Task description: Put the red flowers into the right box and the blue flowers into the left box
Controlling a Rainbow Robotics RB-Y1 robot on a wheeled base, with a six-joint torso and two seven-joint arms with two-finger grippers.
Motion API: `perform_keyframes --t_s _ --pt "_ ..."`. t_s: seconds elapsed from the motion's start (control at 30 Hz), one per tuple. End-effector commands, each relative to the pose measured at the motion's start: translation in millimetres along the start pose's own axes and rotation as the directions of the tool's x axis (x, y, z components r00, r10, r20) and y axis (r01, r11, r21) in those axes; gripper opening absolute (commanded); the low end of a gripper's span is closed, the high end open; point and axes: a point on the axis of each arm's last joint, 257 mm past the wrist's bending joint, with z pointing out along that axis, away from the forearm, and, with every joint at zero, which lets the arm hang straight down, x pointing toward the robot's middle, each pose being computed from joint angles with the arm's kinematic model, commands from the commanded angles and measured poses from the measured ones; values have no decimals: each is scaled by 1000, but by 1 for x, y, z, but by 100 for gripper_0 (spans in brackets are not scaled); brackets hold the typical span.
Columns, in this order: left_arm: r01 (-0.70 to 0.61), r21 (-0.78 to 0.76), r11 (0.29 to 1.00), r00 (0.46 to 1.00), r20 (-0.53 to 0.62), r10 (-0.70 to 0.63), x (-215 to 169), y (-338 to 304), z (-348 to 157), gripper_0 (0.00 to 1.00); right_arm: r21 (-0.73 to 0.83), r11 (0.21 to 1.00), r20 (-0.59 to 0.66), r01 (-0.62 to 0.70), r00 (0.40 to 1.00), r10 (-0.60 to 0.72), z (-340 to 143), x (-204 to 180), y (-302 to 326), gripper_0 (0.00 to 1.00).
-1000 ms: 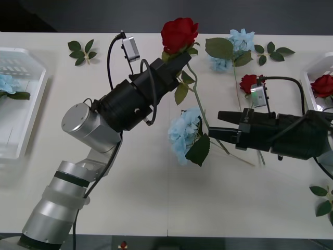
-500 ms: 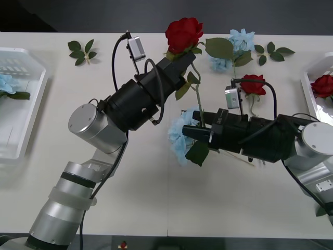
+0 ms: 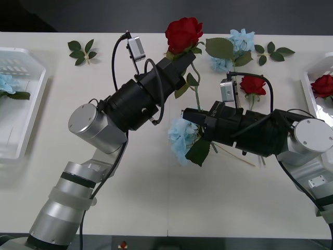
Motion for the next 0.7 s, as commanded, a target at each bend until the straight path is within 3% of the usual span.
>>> perform_keyframes --t_s 0.03,0.07,0.1,0.43,0.7 --pt "-44 29 999 999 -1 44 -8 -16 8 44 -27 998 9 62 998 -62 7 -11 12 0" --pt "-50 20 999 999 -2 50 -10 -13 5 79 -25 998 9 63 998 -63 6 -12 11 0" --pt "-54 14 998 999 -6 54 -10 -10 2 99 -23 998 8 63 998 -63 6 -11 10 0" --pt "-142 -71 987 986 -100 134 -16 32 -43 100 12 995 -38 95 995 -95 -9 -13 -7 0" --pt "-258 -77 963 919 -327 220 -15 60 -120 100 203 975 -253 91 967 -37 -95 -14 -83 0"
